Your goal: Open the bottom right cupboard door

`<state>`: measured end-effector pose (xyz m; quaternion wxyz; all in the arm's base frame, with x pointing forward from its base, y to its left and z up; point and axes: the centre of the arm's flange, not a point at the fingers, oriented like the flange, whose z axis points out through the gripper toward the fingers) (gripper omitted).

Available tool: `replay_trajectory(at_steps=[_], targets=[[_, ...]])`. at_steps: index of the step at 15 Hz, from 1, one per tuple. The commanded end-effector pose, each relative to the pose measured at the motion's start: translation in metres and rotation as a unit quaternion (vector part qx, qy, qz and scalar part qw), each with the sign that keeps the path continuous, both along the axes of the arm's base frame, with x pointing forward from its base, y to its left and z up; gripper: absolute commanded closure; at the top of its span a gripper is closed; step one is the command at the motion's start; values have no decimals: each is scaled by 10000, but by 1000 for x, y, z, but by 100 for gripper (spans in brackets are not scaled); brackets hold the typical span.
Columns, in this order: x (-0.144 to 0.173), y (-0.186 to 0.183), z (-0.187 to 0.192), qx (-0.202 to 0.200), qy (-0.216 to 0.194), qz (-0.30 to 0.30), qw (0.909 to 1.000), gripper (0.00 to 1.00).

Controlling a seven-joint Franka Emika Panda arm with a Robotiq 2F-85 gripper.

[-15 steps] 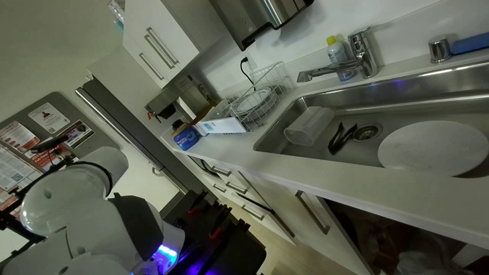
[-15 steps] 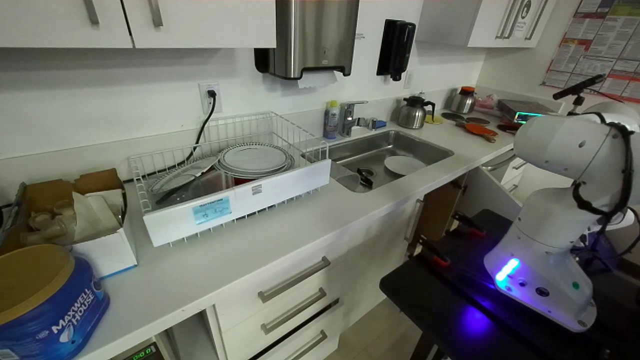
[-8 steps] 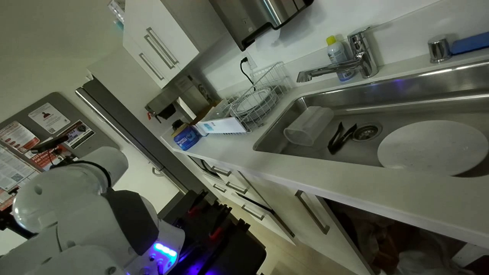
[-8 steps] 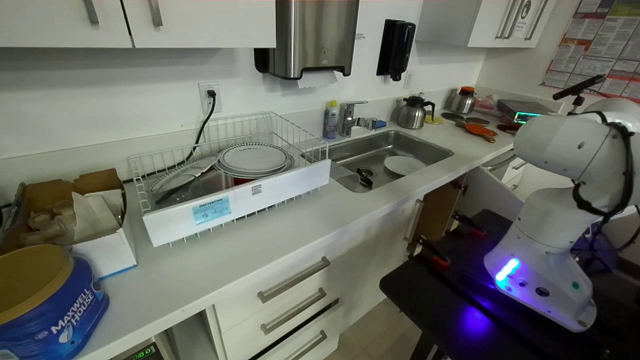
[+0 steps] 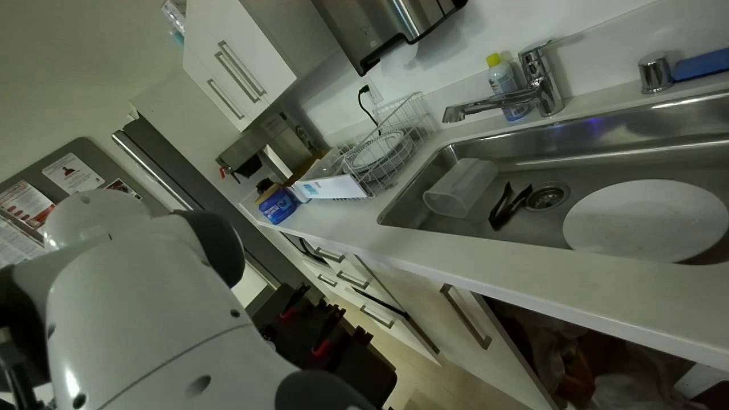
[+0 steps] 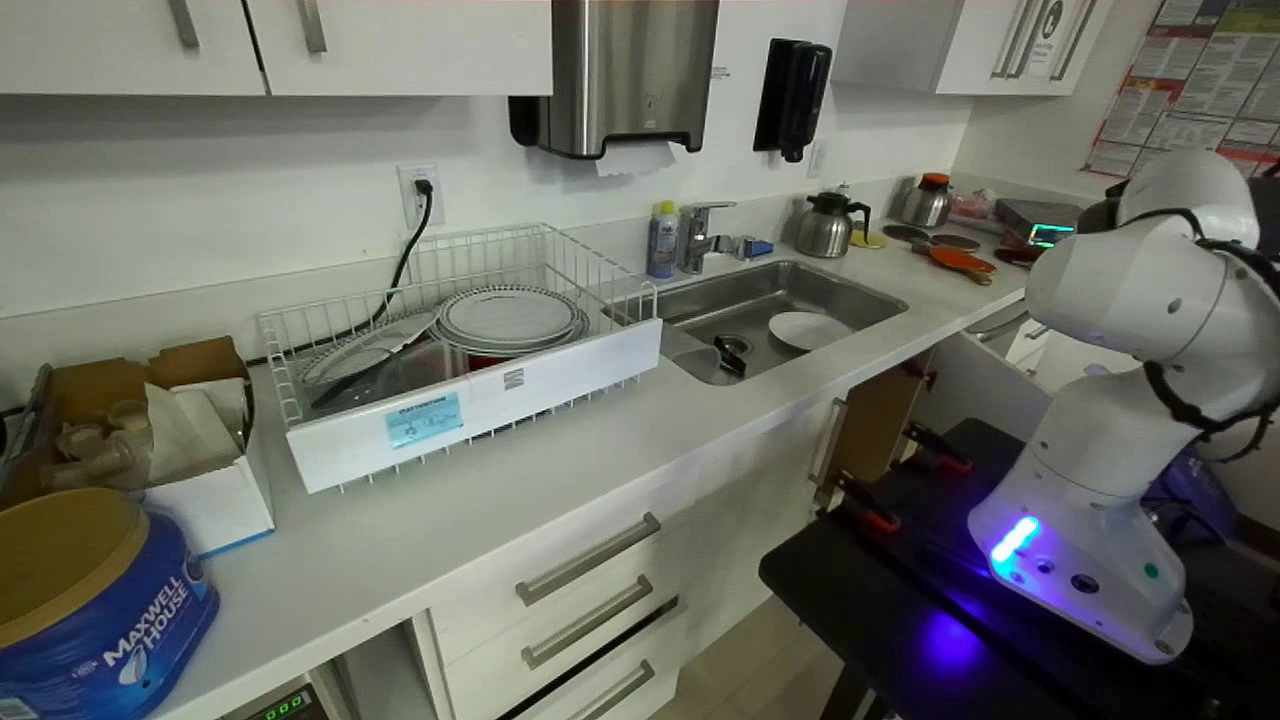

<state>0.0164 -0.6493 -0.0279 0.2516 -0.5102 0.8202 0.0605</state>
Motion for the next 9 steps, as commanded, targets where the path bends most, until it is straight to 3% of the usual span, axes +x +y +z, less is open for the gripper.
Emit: replay_trajectory(at_steps=[1,5,9], targets=[[10,46,46,-823,536,303,9947,0],[19,59,73,-1617,917,633,9805,0],[21,79,107,-2475,1180,912,9574,0]])
